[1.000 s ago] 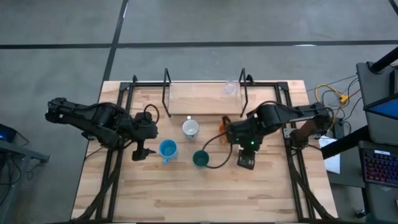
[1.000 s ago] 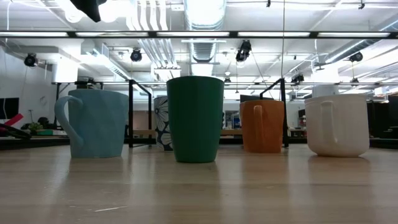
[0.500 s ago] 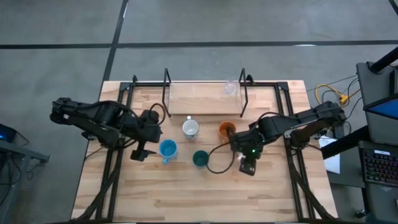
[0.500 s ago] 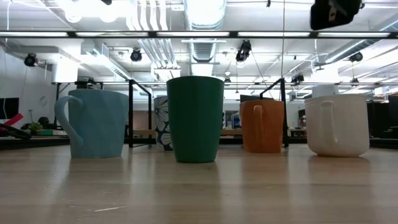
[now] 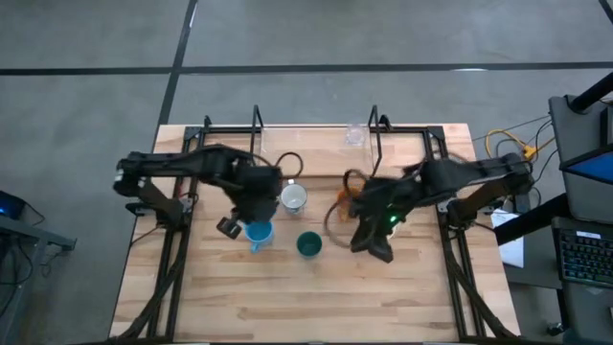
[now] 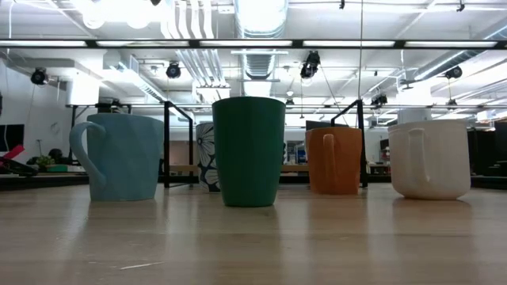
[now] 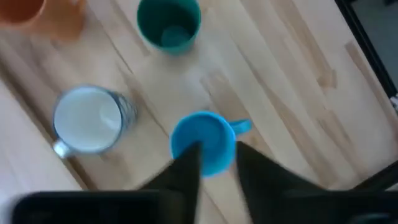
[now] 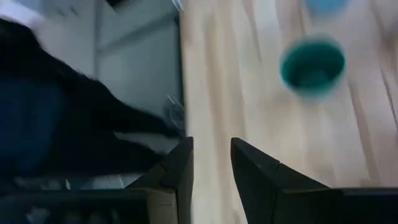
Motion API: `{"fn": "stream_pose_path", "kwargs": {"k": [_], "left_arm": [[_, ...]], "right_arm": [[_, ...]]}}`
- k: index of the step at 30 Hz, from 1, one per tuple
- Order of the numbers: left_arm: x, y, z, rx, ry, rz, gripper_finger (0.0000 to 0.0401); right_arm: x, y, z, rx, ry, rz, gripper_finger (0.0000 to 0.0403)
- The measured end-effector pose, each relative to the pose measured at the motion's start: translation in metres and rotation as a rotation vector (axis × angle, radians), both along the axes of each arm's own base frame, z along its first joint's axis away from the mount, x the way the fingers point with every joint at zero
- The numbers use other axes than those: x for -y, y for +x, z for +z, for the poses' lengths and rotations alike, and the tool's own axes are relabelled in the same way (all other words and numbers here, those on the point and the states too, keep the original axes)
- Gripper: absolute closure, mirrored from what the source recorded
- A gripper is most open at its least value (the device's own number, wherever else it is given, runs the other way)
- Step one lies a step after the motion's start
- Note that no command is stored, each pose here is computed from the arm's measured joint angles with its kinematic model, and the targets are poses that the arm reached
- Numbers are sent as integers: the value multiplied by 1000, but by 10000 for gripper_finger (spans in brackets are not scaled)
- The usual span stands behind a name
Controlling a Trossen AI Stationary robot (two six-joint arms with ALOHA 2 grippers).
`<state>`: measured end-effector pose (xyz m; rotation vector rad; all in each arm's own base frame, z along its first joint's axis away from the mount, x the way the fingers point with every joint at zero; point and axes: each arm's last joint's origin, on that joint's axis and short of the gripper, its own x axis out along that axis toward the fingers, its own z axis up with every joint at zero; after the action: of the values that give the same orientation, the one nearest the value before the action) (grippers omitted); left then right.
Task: Stack small to large cups/mugs on shelf
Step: Put the white mug on the shelf
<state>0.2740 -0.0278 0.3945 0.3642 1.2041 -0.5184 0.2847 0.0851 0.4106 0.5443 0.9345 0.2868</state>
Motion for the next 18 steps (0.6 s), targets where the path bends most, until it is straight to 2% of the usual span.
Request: {"fn": "stream_pose_path", "kwargs": {"k": [2,4,7,13,18], "left_arm": [[-2,11,1,22,9,-62,386],[-4,22,5,67,29,-124,385],[-7,39,10,165,46,-152,384],[-18,64,14,276,102,-223,384],[-22,90,24,456,278,-235,383]], "right_arm": [[2,-5,24,83,6,-23,302],[1,-11,44,160,-5,-47,302],[-2,-20,71,280,-32,-122,302],[-2,-38,124,568,18,-166,302],[-4,-47,148,737,35,-155,302]]}}
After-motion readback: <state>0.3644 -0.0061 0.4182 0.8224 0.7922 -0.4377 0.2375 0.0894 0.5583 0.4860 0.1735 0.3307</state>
